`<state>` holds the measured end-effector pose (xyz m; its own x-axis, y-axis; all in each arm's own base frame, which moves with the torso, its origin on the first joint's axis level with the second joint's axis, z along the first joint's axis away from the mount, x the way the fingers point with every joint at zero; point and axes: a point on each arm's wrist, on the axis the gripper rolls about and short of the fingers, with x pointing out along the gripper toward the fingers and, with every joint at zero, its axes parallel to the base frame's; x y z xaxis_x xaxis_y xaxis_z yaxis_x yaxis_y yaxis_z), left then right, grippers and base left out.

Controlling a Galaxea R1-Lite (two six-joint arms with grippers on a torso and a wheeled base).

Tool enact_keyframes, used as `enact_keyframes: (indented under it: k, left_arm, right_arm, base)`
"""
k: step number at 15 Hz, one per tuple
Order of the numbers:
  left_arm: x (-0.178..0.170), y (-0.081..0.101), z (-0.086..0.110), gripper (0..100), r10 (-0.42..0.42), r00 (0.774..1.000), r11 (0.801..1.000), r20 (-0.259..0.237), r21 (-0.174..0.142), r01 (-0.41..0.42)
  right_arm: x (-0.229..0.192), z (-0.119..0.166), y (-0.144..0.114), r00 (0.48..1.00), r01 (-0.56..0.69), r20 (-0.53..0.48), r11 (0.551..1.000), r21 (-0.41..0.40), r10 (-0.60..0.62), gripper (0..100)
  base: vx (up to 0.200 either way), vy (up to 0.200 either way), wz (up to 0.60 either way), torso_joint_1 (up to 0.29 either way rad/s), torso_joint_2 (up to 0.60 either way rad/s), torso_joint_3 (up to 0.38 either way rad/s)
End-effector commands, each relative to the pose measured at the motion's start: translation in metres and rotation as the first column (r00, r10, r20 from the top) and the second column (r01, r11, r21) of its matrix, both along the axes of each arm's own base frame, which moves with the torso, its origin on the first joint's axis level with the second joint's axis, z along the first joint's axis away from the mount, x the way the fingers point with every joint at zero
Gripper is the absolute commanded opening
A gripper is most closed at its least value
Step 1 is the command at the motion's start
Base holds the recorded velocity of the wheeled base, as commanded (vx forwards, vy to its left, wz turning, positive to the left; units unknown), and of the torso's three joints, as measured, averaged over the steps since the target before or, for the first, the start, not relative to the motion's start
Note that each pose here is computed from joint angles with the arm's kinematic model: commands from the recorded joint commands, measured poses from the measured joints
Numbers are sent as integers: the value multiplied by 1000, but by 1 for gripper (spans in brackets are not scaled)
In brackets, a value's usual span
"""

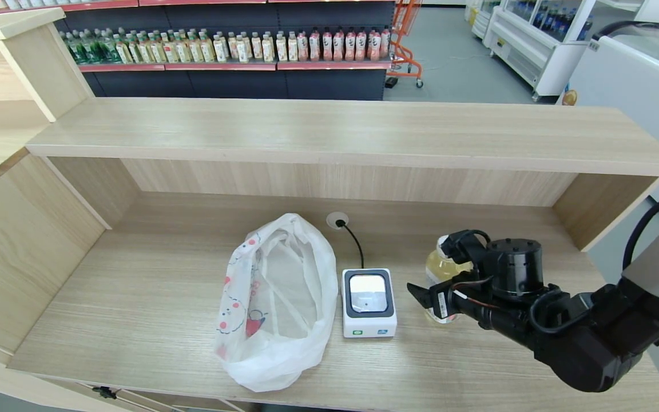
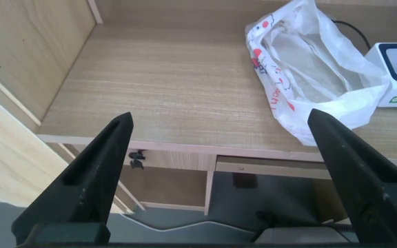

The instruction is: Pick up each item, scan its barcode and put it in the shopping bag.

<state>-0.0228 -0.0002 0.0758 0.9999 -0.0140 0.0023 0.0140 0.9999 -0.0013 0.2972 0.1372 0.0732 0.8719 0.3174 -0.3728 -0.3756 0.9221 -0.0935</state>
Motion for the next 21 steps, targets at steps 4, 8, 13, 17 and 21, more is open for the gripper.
enact_keyframes:
  k: [4,8,13,17,21]
  left_arm:
    - [0,0,0,100,0,1000,1000,1,0,0]
    - [0,0,0,100,0,1000,1000,1,0,0]
    - [0,0,0,100,0,1000,1000,1,0,0]
    - [0,0,0,100,0,1000,1000,1,0,0]
    - [0,0,0,100,0,1000,1000,1,0,0]
  right_arm:
    - [12,3,6,999,-10,42,1000,21,9,0]
    - [13,1,5,996,-47,70,999,-21,48,0]
    - [4,16,-9,995,-46,86,999,20,44,0]
    - [-7,54,-26,985,-91,158,988,124,71,0]
    - [-19,85,-42,959,-233,219,943,238,182,0]
  base:
    - [0,0,0,0,0,0]
    - [0,0,0,0,0,0]
    - [0,0,0,0,0,0]
    - [0,0,0,0,0,0]
    - [0,0,0,0,0,0]
